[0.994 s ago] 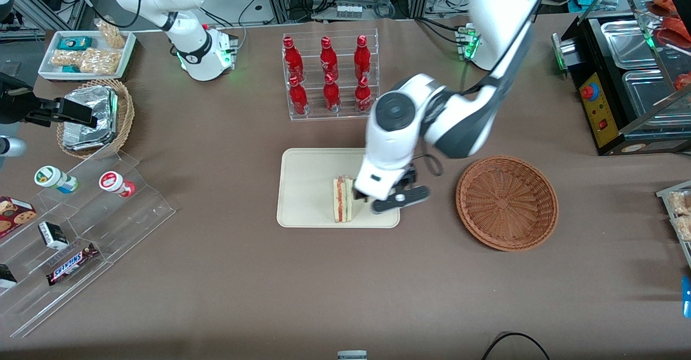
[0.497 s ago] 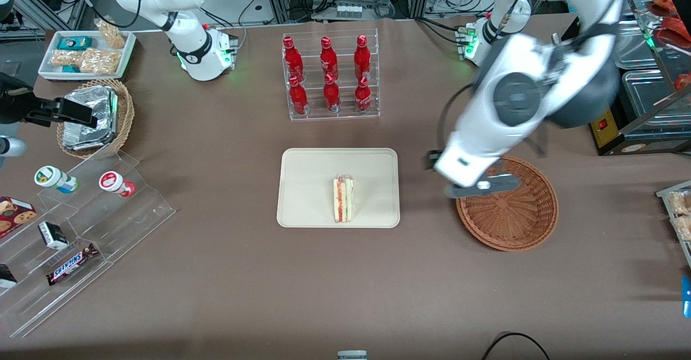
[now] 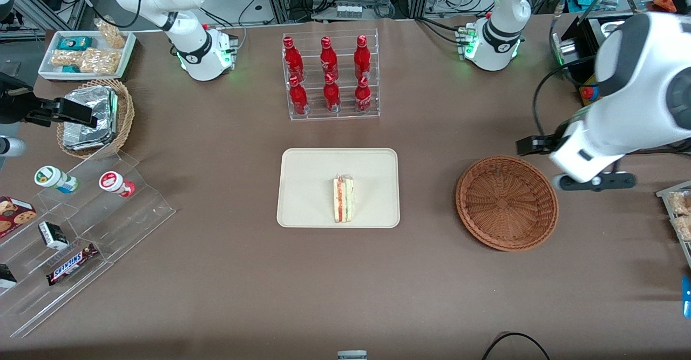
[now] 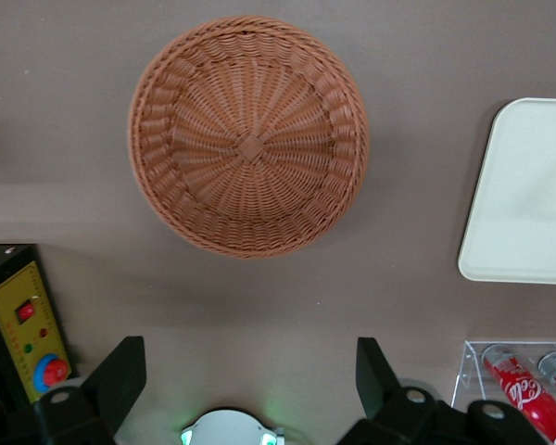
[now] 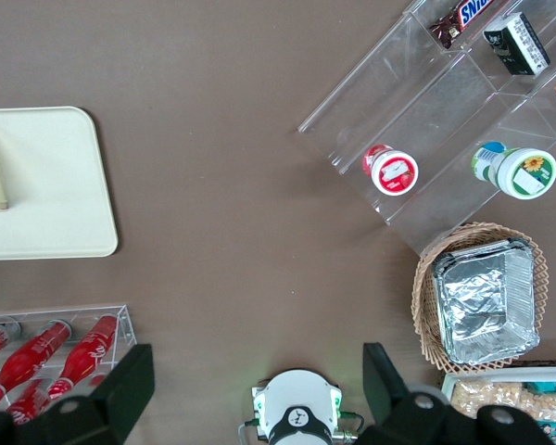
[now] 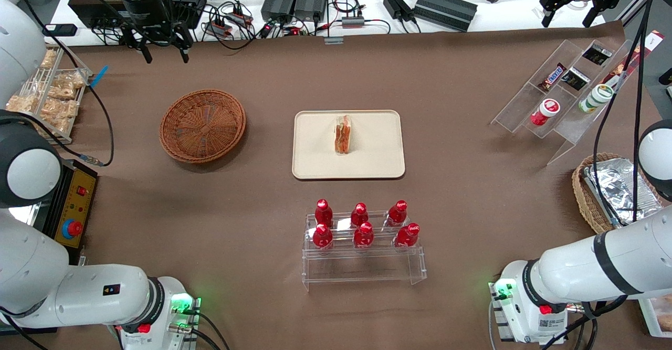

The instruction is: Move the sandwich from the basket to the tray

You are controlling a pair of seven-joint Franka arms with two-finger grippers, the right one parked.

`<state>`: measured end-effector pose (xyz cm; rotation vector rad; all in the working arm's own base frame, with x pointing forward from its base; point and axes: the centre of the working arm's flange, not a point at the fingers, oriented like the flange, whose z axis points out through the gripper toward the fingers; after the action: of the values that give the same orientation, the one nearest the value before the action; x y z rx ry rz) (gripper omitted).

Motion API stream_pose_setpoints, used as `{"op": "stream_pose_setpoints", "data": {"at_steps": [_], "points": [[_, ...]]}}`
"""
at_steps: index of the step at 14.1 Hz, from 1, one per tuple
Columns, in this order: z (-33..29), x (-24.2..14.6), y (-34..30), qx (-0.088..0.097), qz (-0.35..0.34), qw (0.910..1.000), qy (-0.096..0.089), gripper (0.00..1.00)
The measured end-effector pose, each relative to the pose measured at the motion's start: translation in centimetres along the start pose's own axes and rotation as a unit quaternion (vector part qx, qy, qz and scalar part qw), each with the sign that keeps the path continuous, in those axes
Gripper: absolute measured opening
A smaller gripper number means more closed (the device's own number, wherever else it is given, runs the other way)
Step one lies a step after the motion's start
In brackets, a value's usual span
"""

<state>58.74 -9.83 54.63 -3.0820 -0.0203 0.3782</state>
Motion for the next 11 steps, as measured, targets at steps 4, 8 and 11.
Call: {"op": "stream_pose_setpoints", "data": {"at_steps": [4,8,11], "points": [[-2.4,-1.8,0.2,0.007,0.005,1.0000,0.000,1.00],[-4.6,-3.0,0.6,0.006,0.010,0.9999,0.005,1.00],[-5.7,-3.4,0.9,0.006,0.012,0.9998,0.018,1.00]]}}
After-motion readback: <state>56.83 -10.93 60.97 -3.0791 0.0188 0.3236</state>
